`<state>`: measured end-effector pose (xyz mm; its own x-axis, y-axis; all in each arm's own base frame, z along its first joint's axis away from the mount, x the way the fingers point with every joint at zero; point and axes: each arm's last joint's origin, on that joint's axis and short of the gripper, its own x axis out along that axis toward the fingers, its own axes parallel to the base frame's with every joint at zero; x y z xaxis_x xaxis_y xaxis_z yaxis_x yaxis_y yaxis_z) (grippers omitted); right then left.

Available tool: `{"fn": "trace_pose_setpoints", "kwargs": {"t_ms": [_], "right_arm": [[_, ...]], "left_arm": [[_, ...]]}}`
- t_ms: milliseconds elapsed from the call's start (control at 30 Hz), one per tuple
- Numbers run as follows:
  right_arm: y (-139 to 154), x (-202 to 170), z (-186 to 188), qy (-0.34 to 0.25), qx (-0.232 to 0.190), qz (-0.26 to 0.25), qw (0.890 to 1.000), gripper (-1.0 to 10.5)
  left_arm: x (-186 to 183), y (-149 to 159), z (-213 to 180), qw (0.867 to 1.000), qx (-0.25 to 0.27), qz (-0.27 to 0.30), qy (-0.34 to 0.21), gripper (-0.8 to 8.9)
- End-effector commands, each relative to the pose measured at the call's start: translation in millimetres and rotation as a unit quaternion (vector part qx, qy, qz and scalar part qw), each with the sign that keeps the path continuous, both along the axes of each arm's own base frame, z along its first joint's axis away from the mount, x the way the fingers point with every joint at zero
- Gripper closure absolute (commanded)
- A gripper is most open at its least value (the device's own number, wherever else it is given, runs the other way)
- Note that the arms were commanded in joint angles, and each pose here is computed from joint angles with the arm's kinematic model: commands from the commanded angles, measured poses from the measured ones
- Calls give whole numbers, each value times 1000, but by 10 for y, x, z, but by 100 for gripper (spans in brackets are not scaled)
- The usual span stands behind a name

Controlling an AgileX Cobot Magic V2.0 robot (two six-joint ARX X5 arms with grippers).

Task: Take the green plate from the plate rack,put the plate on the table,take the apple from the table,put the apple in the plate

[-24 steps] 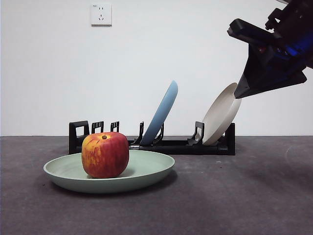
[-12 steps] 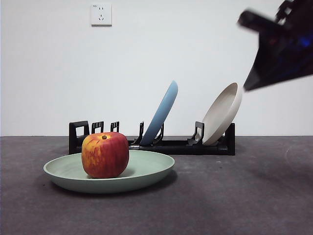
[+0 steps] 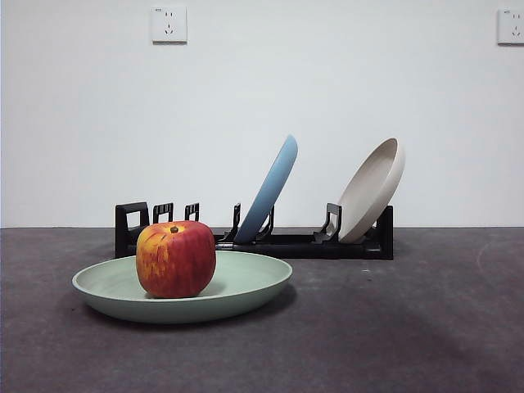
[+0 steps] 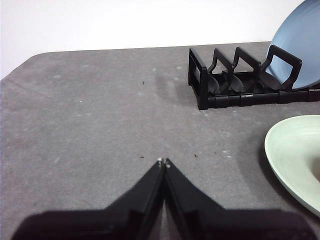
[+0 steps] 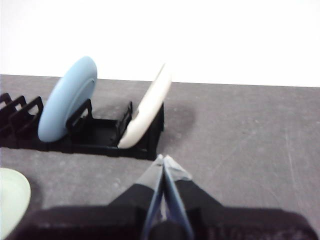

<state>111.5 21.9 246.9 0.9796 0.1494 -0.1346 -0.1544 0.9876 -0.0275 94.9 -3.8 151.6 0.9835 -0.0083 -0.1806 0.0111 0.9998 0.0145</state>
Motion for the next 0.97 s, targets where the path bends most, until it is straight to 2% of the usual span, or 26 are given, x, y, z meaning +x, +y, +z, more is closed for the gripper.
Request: {"fn": "trace_pose_setpoints", "kwargs": {"t_ms": [33,333,867,967], "right_arm": [[-53,-78,-217,-12,-2,-17,1000,946],[-105,-164,-654,-61,9,-36,997,946],[-104,-160,-972,11,-5,-36,999,946],[-101,-162,-979,18,24,-36,999,946]], "left_arm": [[6,3,-42,1000,-3,3,3,817],[6,3,-42,1000,-3,3,3,817],[6,3,-41,1000,-3,3,3,817],[7,3,-41,1000,-3,3,3,817]]}}
